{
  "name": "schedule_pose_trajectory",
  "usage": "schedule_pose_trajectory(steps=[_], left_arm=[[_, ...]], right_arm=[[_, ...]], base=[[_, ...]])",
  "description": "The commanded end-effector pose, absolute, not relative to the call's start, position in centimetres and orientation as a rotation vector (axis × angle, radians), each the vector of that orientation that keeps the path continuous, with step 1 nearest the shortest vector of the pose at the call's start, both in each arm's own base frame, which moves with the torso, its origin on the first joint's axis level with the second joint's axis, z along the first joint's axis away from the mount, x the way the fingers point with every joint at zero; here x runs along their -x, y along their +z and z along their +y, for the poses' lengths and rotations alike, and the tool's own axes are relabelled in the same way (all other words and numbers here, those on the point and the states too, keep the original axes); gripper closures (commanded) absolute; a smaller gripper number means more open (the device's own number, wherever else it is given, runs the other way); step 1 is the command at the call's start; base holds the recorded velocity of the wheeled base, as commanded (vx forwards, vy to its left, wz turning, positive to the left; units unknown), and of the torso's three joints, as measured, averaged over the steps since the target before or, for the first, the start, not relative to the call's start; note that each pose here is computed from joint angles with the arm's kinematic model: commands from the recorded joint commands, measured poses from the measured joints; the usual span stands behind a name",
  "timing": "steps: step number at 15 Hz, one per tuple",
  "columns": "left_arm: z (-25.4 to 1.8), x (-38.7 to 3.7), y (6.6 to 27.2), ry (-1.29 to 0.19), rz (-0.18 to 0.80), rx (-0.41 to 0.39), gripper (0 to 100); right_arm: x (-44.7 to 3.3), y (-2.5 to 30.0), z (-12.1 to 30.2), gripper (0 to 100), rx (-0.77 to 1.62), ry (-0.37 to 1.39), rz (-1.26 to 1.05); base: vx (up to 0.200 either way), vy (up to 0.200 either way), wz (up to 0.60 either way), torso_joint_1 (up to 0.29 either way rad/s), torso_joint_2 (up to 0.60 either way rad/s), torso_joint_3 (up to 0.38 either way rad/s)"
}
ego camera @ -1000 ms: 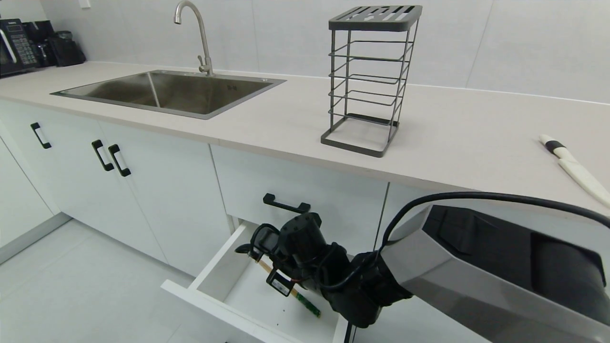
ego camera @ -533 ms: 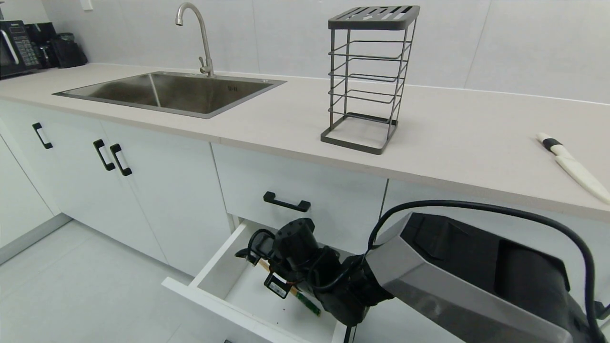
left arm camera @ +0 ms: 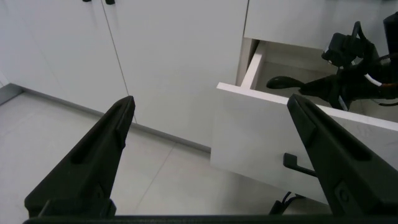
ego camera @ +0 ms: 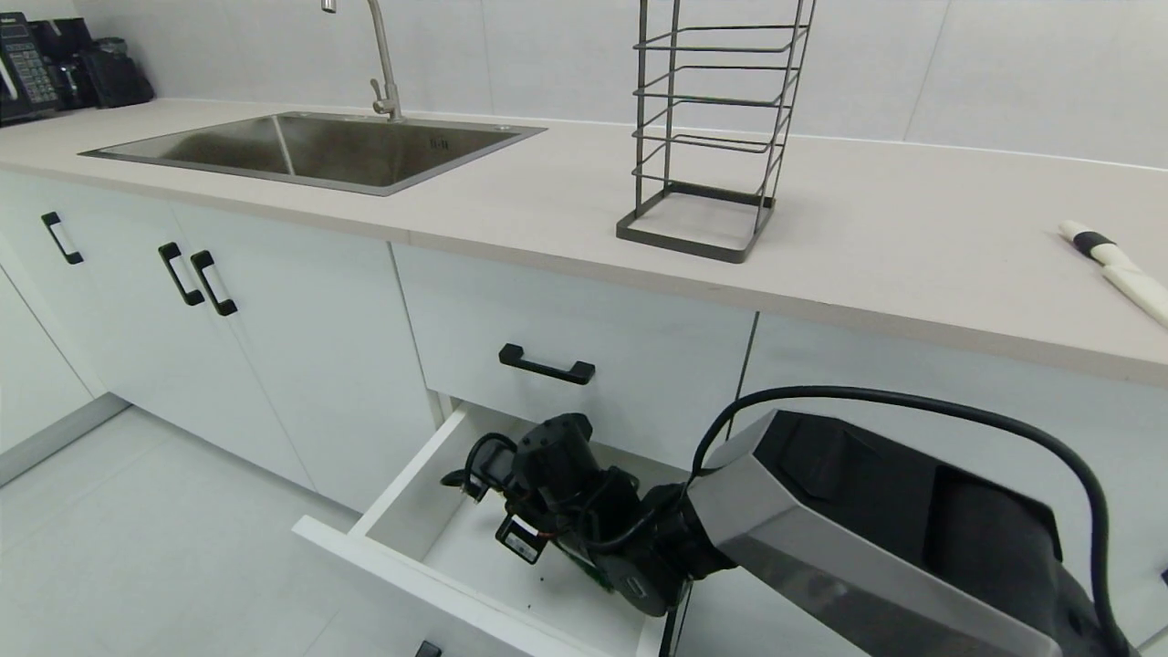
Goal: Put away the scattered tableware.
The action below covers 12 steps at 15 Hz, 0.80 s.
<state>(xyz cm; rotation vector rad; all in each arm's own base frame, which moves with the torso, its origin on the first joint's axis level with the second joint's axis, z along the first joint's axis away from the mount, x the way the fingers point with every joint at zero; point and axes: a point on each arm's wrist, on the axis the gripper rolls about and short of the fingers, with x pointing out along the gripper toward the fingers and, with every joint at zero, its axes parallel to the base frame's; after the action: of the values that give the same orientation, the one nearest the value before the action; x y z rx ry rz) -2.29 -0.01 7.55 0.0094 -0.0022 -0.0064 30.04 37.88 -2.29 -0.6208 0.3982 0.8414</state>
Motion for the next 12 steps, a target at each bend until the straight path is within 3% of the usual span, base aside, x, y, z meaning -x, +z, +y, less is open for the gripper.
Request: schedule_pose_trajectory(steps=[1,12], left_arm=[[0.0,2.3,7.6,-0.006,-0.002,-0.009,0],[0.0,2.3,7.6,-0.006,-0.002,-0.009,0]], right_arm=[[-30.4,-2.8,38.0,100,0.62,0.838,0.4],[-31.1,-6.0,38.4,100,0.612,0.842,0.429]], base=[[0.0,0.0,0.0,0.0,0.0,0.0],[0.0,0.0,0.0,0.0,0.0,0.0]])
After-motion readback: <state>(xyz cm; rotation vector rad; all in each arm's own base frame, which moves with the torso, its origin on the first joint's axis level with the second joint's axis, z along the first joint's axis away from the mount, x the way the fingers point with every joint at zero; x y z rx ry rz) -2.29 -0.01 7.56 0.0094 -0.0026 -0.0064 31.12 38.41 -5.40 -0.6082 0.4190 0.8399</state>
